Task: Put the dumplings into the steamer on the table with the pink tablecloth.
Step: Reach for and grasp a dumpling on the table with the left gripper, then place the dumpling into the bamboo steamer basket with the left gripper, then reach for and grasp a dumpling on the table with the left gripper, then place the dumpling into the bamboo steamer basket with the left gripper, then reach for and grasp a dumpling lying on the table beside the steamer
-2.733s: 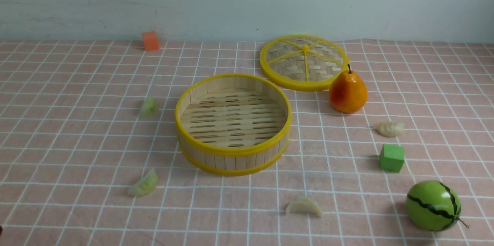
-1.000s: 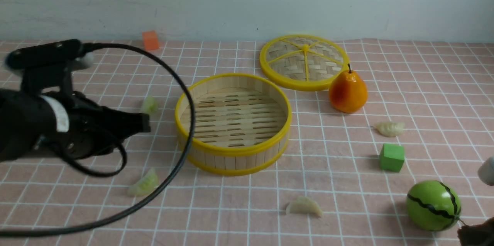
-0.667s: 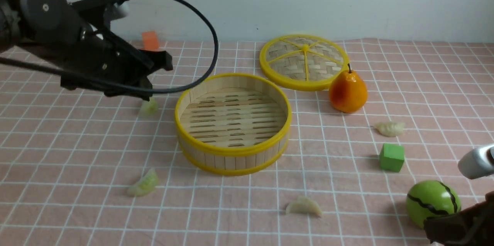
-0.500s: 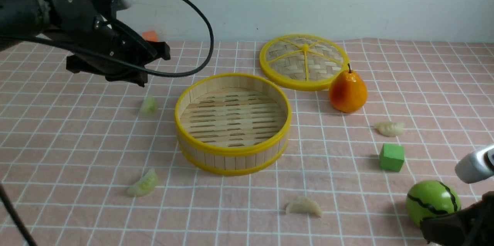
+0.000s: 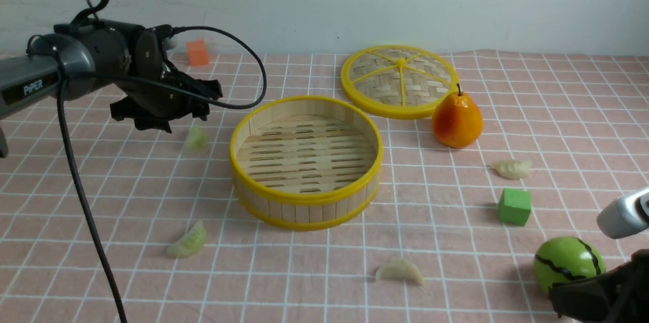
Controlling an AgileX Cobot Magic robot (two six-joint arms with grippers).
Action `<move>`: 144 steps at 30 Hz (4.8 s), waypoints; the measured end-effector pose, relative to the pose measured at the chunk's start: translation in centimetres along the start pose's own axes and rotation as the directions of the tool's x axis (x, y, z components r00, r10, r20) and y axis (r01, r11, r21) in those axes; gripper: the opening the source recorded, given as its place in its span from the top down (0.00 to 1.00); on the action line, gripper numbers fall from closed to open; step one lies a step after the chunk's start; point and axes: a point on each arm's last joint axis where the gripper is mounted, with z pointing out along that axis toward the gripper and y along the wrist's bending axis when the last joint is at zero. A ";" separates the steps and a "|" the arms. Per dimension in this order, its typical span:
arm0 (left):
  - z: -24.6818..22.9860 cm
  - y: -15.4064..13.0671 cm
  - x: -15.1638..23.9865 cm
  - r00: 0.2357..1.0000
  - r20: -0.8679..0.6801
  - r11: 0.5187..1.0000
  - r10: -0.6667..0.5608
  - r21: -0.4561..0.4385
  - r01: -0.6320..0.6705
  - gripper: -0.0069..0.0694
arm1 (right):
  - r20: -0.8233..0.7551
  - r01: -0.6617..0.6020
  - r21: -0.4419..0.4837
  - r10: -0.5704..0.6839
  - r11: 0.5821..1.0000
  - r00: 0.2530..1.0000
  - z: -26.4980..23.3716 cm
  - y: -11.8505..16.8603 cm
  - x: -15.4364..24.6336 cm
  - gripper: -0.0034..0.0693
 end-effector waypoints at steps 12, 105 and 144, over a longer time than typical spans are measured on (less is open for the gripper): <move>3.9 0.4 1.7 0.998 -0.041 0.998 0.057 -0.012 -0.057 0.61 | 0.007 -0.010 -0.003 0.010 1.000 1.000 0.0 0.0 -0.1 0.95; -4.5 -10.3 9.2 0.900 -0.162 0.897 0.405 0.263 -0.356 0.65 | 0.048 -0.093 -0.056 0.096 0.994 0.994 0.0 0.5 -0.5 0.87; -31.4 9.5 25.1 0.931 0.079 0.924 0.357 0.112 -0.364 0.93 | -0.135 -0.080 0.362 0.137 0.929 0.981 13.6 -12.0 -17.0 0.27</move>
